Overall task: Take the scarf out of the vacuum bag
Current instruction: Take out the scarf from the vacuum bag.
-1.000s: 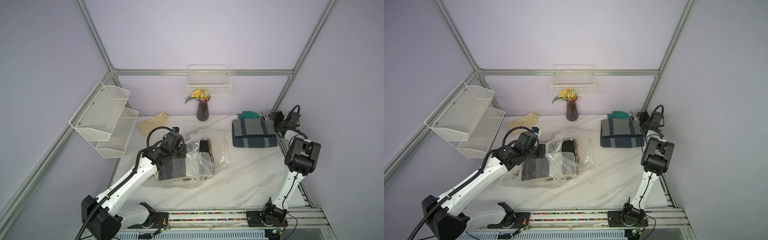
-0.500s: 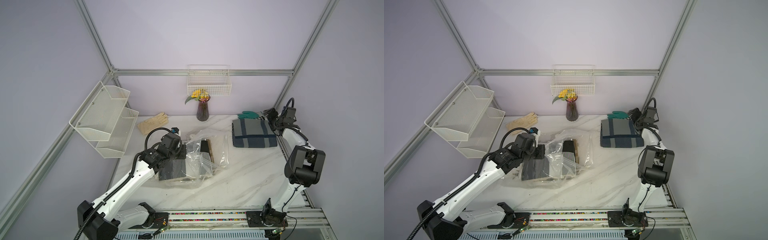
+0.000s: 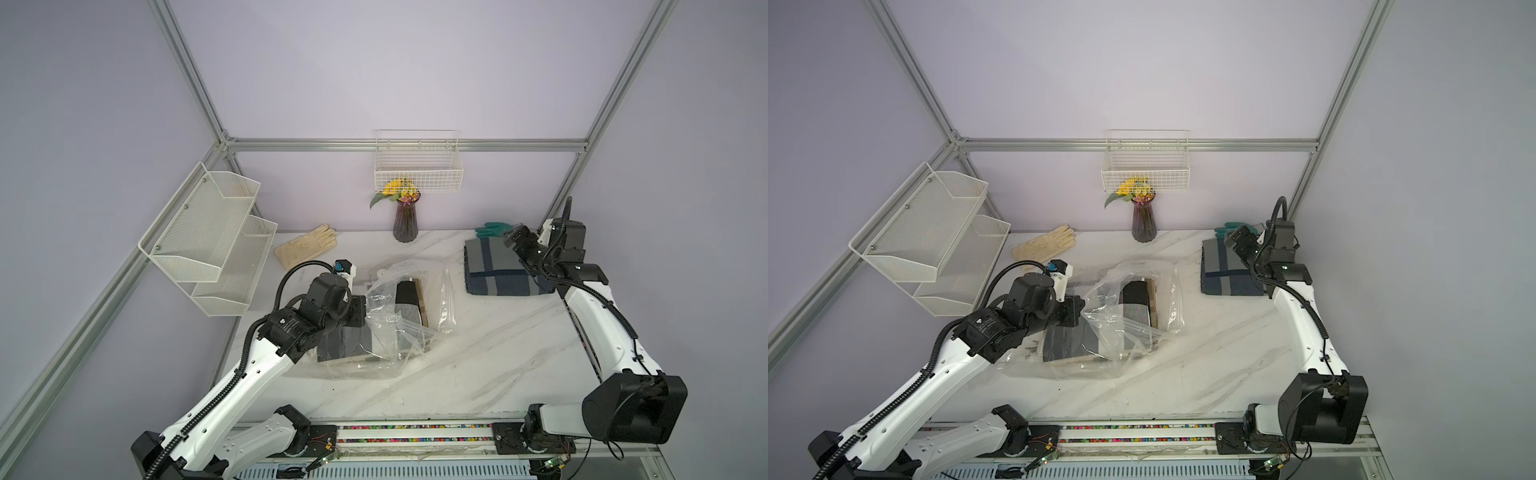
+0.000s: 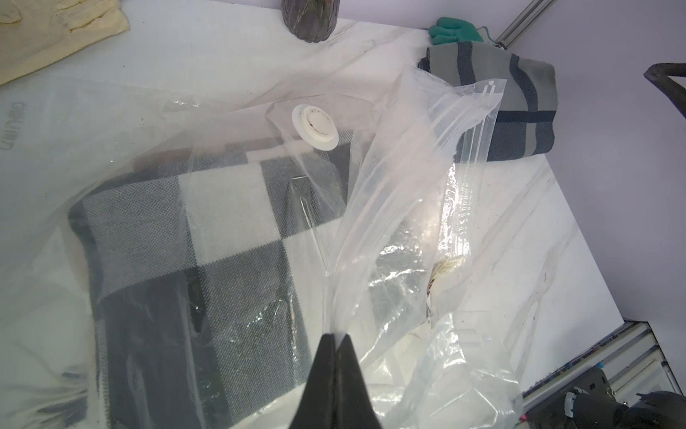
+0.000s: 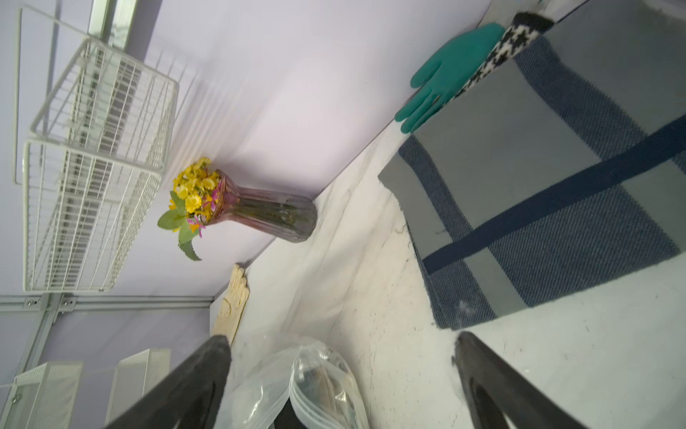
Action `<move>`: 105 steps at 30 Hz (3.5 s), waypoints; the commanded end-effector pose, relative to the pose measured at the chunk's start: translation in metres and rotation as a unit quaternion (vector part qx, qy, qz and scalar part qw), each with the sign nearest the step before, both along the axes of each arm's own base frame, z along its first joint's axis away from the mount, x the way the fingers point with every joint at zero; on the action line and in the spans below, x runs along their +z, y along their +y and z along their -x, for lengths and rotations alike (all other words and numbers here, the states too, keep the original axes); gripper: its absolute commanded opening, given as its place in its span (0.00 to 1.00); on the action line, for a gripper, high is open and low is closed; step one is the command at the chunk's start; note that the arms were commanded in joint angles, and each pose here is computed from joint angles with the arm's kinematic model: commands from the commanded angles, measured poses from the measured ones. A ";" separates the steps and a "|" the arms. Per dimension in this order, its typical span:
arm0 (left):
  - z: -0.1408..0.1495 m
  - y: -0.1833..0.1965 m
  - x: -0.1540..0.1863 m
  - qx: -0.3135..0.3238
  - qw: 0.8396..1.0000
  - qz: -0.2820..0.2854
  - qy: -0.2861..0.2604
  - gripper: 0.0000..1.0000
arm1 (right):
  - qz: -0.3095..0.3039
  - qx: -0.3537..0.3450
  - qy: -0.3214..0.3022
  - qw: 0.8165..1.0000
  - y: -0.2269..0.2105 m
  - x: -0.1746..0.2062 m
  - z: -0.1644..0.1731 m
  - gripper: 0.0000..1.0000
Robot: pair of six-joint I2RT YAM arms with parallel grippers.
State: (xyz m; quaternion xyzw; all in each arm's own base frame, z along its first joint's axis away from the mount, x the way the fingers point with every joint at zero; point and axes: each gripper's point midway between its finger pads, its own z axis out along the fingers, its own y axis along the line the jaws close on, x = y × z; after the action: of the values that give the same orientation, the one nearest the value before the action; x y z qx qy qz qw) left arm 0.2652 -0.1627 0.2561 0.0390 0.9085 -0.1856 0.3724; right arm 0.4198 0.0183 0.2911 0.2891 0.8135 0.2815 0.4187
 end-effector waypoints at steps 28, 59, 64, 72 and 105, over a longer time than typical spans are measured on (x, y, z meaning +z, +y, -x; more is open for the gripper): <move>-0.010 -0.026 -0.037 -0.040 0.999 -0.022 0.010 0.00 | -0.058 0.367 0.094 0.924 0.210 -0.118 0.082 0.79; -0.001 -0.037 -0.071 -0.032 0.997 -0.048 0.045 0.00 | 0.051 0.360 0.120 0.924 0.242 -0.179 0.072 0.59; -0.001 -0.036 -0.071 -0.031 0.997 -0.050 0.041 0.00 | 0.052 0.353 0.111 0.927 0.241 -0.176 0.073 0.60; -0.003 -0.036 -0.071 -0.031 0.997 -0.051 0.039 0.00 | 0.041 0.372 0.110 0.921 0.253 -0.176 0.074 0.58; -0.002 -0.033 -0.073 -0.026 0.997 -0.057 0.037 0.00 | 0.009 0.460 0.038 0.887 0.298 -0.131 0.100 0.38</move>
State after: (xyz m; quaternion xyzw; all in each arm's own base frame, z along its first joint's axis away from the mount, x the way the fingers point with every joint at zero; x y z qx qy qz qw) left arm 0.2655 -0.1945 0.1791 0.0835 0.9331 -0.1394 0.3209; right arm 0.3219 0.3081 0.1618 -0.0911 0.8789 0.4152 0.2165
